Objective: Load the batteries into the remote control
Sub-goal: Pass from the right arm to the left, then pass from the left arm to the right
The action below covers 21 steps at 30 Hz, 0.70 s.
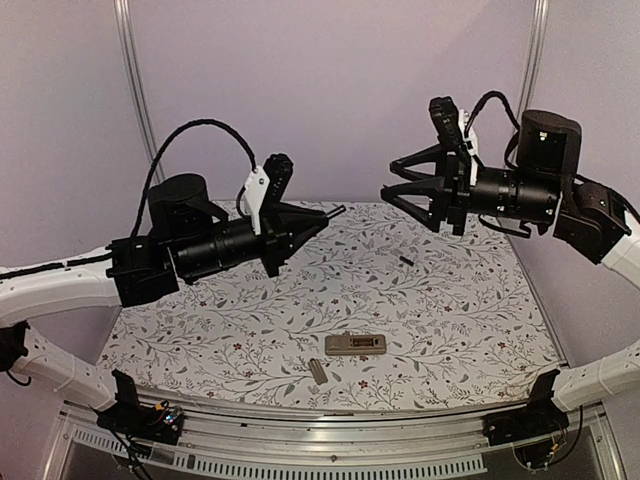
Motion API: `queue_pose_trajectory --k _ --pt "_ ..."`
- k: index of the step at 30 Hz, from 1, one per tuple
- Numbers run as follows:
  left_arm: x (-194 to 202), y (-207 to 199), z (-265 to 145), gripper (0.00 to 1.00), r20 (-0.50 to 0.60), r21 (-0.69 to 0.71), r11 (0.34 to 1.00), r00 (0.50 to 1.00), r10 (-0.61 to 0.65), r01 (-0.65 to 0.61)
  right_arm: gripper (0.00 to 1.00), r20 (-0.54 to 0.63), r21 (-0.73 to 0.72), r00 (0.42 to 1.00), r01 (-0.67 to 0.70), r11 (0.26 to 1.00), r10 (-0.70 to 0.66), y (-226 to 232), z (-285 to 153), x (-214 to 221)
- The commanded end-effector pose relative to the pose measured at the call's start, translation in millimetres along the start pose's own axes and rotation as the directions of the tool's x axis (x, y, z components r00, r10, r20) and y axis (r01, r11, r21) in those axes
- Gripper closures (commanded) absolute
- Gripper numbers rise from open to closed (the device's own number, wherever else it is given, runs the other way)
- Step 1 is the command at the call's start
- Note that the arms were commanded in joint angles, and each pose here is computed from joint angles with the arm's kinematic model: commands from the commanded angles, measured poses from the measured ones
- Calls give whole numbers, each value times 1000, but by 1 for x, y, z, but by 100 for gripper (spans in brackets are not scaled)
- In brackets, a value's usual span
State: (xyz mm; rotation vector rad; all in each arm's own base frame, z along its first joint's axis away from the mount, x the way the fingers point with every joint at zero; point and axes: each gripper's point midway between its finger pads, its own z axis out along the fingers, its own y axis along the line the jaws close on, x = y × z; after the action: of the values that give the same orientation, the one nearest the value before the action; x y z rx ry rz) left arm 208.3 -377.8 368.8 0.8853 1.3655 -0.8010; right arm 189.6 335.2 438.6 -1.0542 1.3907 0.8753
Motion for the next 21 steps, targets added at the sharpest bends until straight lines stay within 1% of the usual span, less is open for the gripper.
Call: queue_pose_trajectory --k 1,3,4,5,7,8,10,12,14,17,19,21 --pt "48 0 0 100 -246 11 989 959 -139 146 46 -203 -66 871 444 894 -447 1 -4 59" --pt "52 1 2 100 -280 20 982 944 -174 187 44 -201 -120 801 551 826 -563 8 4 67" --pt "54 1 3 100 -295 24 980 938 -184 200 44 -199 -129 774 586 800 -600 8 7 68" --pt "56 0 4 100 -309 26 978 932 -191 209 44 -202 -145 735 632 762 -648 8 13 72" --pt "59 -2 5 100 -330 36 974 922 -201 225 44 -226 -158 676 685 711 -702 8 24 79" --pt "60 -3 6 100 -336 42 972 919 -205 232 44 -238 -172 630 722 670 -739 9 30 85" --pt "62 -4 6 100 -342 47 968 914 -217 248 44 -270 -202 557 765 612 -786 9 44 101" --pt "64 -6 7 100 -348 54 964 909 -228 262 47 -276 -215 510 794 569 -815 9 54 108" --pt "64 -7 7 100 -351 59 961 907 -232 269 50 -277 -203 502 803 561 -819 6 61 109" --pt "66 -7 7 100 -352 61 959 905 -240 278 52 -281 -223 481 809 544 -831 6 65 119" --pt "66 -7 8 100 -353 69 956 904 -243 284 57 -281 -226 477 810 541 -833 6 68 124" --pt "67 -9 9 100 -358 77 954 901 -245 290 61 -319 -212 465 815 540 -826 -1 69 129"
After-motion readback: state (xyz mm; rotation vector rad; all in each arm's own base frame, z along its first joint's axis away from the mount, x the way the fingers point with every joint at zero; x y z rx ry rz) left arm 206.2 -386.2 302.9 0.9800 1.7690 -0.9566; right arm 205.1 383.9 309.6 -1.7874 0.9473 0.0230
